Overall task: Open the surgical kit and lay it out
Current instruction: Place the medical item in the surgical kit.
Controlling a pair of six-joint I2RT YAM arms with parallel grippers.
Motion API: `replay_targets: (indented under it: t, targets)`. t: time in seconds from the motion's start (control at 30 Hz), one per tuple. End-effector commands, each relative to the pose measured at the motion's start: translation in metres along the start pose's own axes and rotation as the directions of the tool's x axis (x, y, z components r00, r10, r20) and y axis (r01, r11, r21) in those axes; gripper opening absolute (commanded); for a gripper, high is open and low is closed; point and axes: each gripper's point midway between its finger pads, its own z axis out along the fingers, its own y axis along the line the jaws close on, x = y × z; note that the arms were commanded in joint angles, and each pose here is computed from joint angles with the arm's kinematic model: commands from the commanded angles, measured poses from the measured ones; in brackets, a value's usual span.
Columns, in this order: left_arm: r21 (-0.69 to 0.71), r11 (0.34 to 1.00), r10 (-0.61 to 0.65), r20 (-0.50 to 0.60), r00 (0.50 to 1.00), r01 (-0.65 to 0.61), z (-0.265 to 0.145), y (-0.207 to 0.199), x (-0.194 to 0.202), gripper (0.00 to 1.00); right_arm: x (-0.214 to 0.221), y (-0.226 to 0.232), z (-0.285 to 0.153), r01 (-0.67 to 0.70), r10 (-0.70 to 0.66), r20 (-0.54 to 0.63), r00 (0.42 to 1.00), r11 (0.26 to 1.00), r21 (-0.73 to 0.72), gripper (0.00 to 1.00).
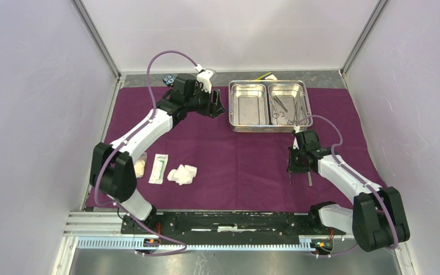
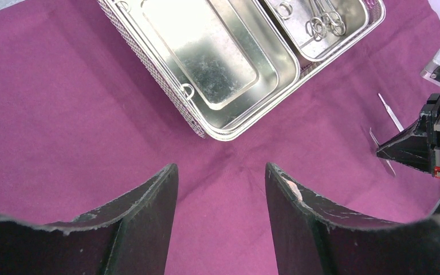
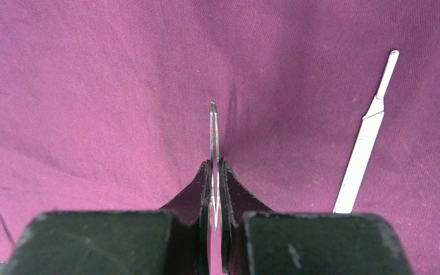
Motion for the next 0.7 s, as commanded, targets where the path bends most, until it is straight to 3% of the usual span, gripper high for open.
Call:
replay_targets:
  t: [0.0,0.67]
  targets:
    - [0.041,0.999,-0.006,0.081,0.997,0.003,-0.0087,-0.0124,-0.0266,0.64,-0.0059,-0.0018,0.0019,0.003,-0.003,0.024,1.000,1.000,0.009,0.04]
    - [0.046,0.999,-0.023,0.076,0.997,0.020,-0.0059,-0.0127,-0.0258,0.64,0.0030,-0.0043,0.0043,0.005,-0.005,0.002,1.000,1.000,0.013,0.09]
